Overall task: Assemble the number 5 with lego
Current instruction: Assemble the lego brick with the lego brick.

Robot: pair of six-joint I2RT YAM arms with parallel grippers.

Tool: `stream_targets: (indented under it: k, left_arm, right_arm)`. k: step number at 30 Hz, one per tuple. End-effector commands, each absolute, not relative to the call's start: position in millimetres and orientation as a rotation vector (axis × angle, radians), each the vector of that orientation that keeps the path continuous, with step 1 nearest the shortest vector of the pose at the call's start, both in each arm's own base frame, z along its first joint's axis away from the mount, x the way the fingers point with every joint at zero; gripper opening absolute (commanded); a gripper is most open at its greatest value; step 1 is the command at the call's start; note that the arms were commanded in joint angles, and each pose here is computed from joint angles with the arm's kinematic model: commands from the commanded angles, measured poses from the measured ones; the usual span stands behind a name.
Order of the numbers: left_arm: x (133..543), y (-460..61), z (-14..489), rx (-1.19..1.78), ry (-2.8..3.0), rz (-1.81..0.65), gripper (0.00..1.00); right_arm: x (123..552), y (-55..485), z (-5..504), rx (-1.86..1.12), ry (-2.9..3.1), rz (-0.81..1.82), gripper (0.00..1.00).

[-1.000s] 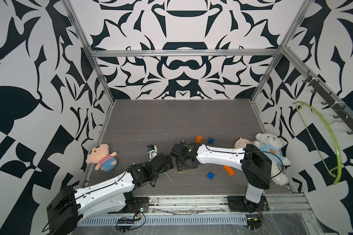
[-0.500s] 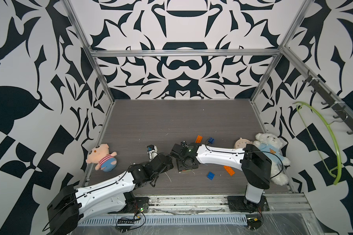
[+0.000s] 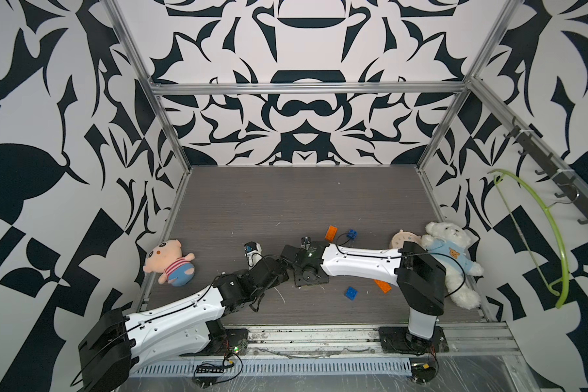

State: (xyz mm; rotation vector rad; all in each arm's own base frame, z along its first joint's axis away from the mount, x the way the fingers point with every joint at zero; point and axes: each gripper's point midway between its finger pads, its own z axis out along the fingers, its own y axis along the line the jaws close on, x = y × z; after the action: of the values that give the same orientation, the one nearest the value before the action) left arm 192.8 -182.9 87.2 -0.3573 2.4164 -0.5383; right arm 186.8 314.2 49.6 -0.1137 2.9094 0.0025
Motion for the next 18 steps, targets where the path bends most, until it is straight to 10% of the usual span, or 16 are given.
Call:
stream_targets:
  k: [1,18]
  left_arm:
    - [192,-174,84,-0.375,2.414,-0.512,0.99]
    - [191,-174,84,-0.385,2.415,-0.511,0.99]
  right_arm:
    - [178,296,31,-0.131,2.954,-0.154,0.51]
    - [164,293,8,-0.135,3.037,-0.125,0.48]
